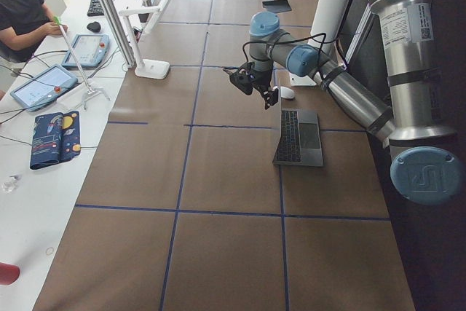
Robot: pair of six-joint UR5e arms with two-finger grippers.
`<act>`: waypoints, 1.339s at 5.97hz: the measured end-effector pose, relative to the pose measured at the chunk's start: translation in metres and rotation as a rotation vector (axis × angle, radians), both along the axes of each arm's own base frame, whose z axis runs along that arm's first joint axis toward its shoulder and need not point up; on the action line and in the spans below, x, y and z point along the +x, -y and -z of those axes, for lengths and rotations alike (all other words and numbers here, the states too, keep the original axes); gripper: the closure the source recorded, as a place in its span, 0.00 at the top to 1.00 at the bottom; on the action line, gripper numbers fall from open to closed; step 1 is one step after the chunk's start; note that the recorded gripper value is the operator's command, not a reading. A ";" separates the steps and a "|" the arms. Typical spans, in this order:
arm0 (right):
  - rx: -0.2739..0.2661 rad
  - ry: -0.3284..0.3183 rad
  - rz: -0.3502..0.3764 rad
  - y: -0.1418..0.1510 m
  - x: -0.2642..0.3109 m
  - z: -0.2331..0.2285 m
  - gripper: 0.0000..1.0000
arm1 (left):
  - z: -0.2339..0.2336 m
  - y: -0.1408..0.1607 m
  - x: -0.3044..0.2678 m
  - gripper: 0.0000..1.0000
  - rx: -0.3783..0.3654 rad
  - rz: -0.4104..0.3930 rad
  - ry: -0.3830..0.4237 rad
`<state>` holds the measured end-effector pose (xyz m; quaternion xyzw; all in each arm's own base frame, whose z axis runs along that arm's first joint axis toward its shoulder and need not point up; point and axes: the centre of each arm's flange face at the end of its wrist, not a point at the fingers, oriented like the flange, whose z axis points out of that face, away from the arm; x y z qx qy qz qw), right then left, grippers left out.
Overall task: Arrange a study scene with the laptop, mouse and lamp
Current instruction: 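Reach the left gripper down and grasp the grey laptop's edge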
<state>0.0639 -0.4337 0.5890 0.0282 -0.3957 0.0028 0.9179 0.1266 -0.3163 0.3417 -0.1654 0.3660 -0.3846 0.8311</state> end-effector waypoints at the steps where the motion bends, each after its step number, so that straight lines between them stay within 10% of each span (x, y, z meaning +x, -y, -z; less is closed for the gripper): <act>1: 0.007 0.000 0.000 0.001 0.000 0.003 1.00 | 0.007 -0.007 0.006 1.00 -0.066 0.061 0.002; 8: 0.036 -0.001 -0.004 0.003 0.001 0.018 1.00 | 0.003 -0.075 0.107 1.00 -0.260 0.212 0.188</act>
